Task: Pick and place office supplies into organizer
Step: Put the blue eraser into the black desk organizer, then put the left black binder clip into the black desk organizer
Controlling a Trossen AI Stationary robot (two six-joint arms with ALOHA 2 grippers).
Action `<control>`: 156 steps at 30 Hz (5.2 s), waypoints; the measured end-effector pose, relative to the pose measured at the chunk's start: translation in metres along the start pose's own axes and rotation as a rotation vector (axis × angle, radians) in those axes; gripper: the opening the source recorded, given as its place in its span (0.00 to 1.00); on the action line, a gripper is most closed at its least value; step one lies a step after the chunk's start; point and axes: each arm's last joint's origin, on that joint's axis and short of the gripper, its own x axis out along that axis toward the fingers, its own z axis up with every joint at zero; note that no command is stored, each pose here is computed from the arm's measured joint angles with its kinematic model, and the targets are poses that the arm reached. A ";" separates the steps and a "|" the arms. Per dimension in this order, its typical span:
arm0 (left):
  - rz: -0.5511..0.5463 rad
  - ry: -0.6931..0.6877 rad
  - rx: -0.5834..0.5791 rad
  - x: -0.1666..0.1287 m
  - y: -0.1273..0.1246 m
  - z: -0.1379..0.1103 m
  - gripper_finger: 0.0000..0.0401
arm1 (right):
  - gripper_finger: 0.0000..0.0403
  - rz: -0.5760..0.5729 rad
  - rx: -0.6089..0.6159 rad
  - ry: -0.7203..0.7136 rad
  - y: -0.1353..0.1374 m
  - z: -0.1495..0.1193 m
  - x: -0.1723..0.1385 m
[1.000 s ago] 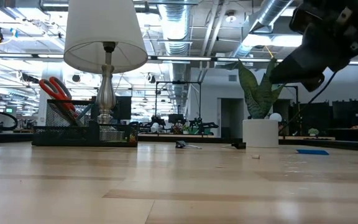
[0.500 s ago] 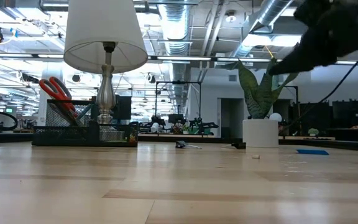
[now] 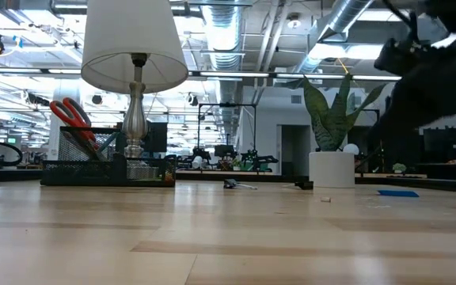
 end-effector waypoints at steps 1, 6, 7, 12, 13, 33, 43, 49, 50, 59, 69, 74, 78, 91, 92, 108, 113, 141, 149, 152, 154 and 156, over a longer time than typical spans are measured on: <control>0.001 -0.001 0.005 0.000 0.000 0.000 0.18 | 0.41 -0.041 -0.017 -0.004 0.001 -0.002 0.003; 0.005 -0.014 0.002 0.001 0.000 0.000 0.18 | 0.41 -0.100 -0.069 0.021 0.001 -0.006 0.010; 0.006 -0.016 0.002 0.001 0.000 0.001 0.18 | 0.41 -0.098 -0.063 0.028 0.000 -0.006 0.011; 0.007 -0.018 0.004 0.001 0.000 0.001 0.18 | 0.41 -0.058 -0.042 0.058 -0.009 -0.023 0.010; 0.007 -0.018 0.004 0.001 0.000 0.001 0.18 | 0.41 -0.054 -0.028 0.051 -0.011 -0.028 0.010; 0.015 -0.073 0.001 0.001 0.000 0.002 0.18 | 0.40 -0.022 0.126 -0.100 -0.028 -0.089 0.027; 0.018 -0.091 0.002 0.001 0.001 0.003 0.18 | 0.38 0.011 0.194 -0.119 -0.019 -0.092 0.032; 0.018 -0.092 0.002 0.001 0.001 0.003 0.18 | 0.38 0.047 0.170 -0.125 -0.011 -0.095 0.034; 0.018 -0.092 0.002 0.001 0.001 0.003 0.18 | 0.38 0.045 0.169 -0.126 -0.010 -0.095 0.035; 0.017 -0.083 0.012 0.001 0.000 0.002 0.18 | 0.37 -0.041 0.213 -0.187 0.004 -0.096 0.050; 0.014 -0.066 0.006 0.001 0.000 0.002 0.18 | 0.14 -0.104 0.247 -0.277 0.020 -0.117 0.050; 0.015 -0.066 0.025 0.001 0.000 0.002 0.18 | 0.03 -0.014 0.287 -0.327 0.032 -0.110 0.046; 0.018 -0.082 0.048 0.001 0.000 0.002 0.18 | 0.08 0.068 0.423 -0.452 0.053 -0.076 0.048; 0.082 -0.040 0.084 0.015 0.003 0.004 0.18 | 0.07 0.245 0.064 -0.632 0.080 0.113 0.137; 0.085 -0.028 0.084 0.016 0.003 0.003 0.18 | 0.06 0.283 0.030 -0.634 0.078 0.129 0.146; 0.116 -0.035 0.182 0.021 0.005 0.005 0.18 | 0.03 0.434 -0.108 -0.526 0.079 0.238 0.312; 0.116 0.037 0.169 0.025 0.006 0.004 0.18 | 0.05 0.413 -0.101 -0.513 0.074 0.251 0.332; 0.144 0.082 -0.013 0.032 0.007 0.003 0.18 | 0.43 0.434 -0.045 -0.440 0.076 0.273 0.310; 0.249 0.072 -0.156 0.053 0.014 0.005 0.18 | 0.40 0.498 -0.034 -0.167 0.060 0.313 0.218; 0.292 0.105 -0.176 0.065 0.016 0.006 0.18 | 0.39 0.472 -0.122 -0.014 0.053 0.313 0.179; 0.319 0.143 -0.182 0.072 0.019 0.005 0.18 | 0.38 0.478 -0.174 0.079 0.054 0.310 0.153; 0.359 0.149 -0.213 0.079 0.023 0.005 0.18 | 0.38 0.485 -0.213 0.136 0.053 0.310 0.126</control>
